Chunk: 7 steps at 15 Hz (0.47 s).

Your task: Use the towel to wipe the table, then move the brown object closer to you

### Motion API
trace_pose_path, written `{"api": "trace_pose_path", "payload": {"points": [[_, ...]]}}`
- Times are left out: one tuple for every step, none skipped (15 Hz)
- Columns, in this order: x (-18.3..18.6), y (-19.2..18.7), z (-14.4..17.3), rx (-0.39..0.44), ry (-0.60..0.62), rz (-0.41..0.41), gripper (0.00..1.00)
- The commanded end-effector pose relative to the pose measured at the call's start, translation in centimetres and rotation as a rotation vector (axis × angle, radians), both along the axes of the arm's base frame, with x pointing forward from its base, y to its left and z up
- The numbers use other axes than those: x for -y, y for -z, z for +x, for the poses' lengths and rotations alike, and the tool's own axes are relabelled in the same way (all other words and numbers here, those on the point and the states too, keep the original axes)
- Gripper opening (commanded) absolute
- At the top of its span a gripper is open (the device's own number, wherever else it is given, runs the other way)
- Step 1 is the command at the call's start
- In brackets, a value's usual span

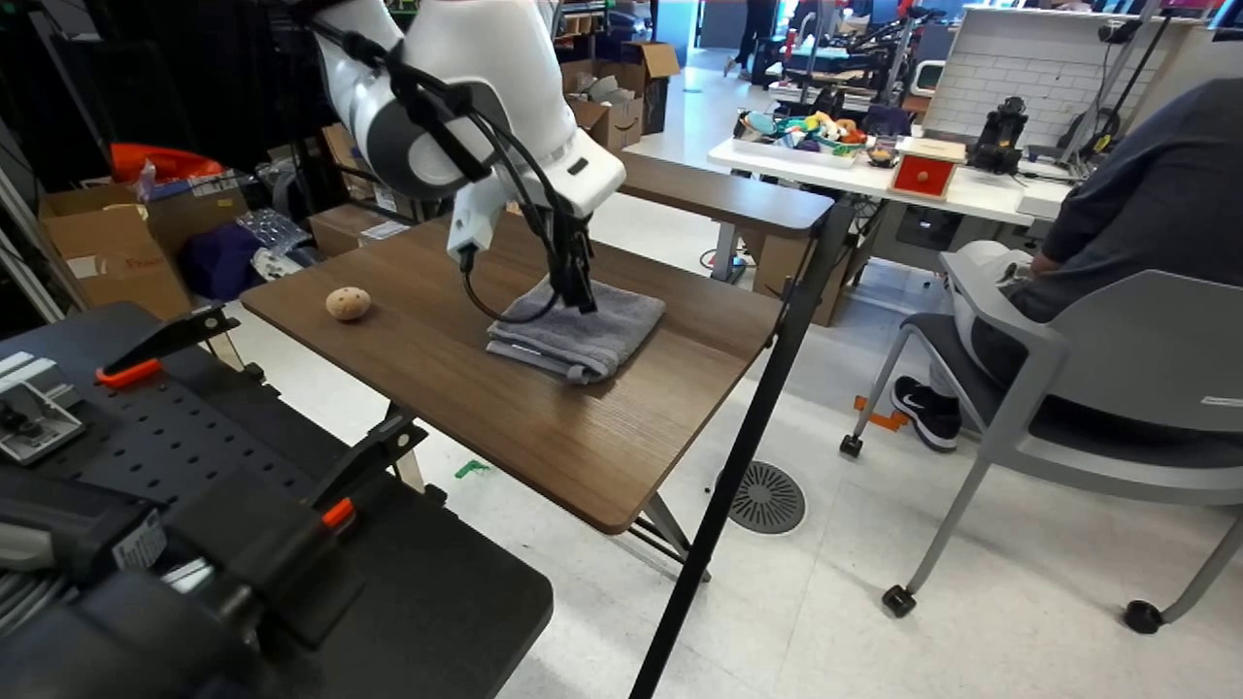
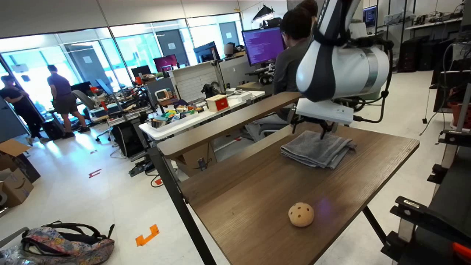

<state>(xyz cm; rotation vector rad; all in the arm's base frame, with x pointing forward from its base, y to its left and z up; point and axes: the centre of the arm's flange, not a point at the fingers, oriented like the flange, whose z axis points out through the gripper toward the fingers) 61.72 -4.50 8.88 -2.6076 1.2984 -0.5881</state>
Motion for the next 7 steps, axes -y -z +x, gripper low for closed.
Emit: {"api": "trace_pose_path", "payload": {"points": [[-0.7,-1.8,-0.1,0.029,-0.015,0.015,1.0],[-1.1,-3.2,-0.2,0.043,-0.026,0.024,1.0],[-1.1,-4.1,-0.5,0.049,-0.031,0.025,1.0],[-1.0,-4.5,-0.7,0.05,-0.032,0.025,1.0],[-0.9,-4.5,-0.9,0.046,-0.032,0.024,1.0],[-0.8,-4.4,-1.0,0.043,-0.032,0.024,1.0],[-0.8,-4.3,-1.1,0.04,-0.033,0.024,1.0]]}}
